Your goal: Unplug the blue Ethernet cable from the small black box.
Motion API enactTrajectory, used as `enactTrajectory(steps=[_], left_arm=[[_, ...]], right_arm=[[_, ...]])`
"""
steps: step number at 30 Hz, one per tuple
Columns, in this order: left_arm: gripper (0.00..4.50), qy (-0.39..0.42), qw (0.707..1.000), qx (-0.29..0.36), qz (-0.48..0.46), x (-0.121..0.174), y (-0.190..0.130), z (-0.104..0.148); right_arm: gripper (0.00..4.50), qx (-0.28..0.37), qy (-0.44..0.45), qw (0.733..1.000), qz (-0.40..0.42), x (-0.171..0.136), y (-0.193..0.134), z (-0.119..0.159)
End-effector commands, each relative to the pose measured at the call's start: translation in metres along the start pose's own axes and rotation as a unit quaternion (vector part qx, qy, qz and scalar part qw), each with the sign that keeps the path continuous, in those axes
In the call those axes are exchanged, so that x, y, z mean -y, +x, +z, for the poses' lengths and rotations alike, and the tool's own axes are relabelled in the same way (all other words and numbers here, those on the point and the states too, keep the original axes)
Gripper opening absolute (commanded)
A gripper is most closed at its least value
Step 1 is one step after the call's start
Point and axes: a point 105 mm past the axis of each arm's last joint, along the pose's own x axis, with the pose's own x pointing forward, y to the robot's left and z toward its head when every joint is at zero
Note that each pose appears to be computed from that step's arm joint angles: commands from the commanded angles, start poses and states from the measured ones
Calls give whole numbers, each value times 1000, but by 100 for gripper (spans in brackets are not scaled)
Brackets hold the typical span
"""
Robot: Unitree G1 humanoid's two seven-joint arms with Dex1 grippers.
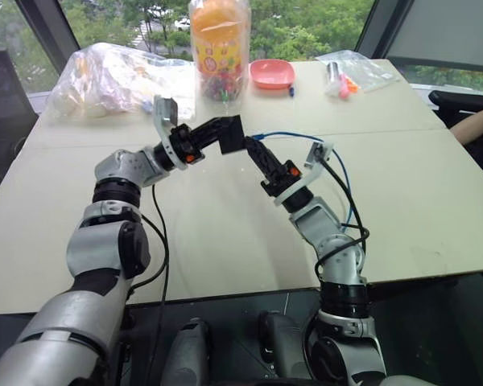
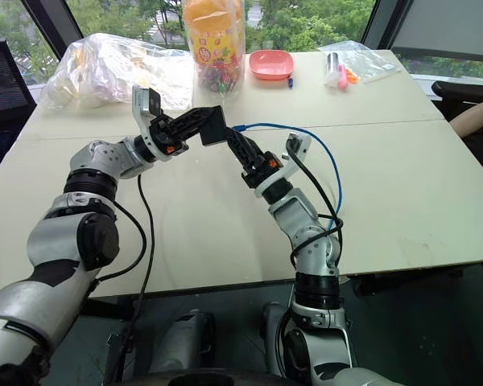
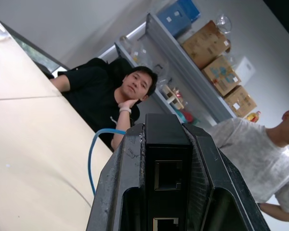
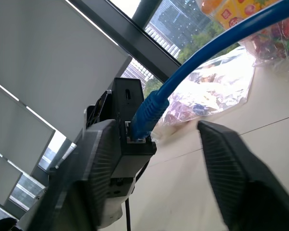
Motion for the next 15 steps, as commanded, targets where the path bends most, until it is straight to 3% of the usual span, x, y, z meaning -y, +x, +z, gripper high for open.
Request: enactTrajectory(steps=[1,2,10,14,15], left_arm=[[52,21,999,-2,-29,13,6,7],[52,21,999,-1,-27,13,6,8],[52,39,999,35,15,8,-7,27],[52,48,998,35,24,14,-24,37],[52,52,998,33,32,16,-34,40]], right_arm=[[39,13,1,1000,26,-13,6,5],[3,13,1,1000,27,-13,6,5],[3,0,-8,1000,16,-9,4,2],[3,43,-30,998,-34,13,-4,32],[3,67,-45,995,-60,26,-10,51]])
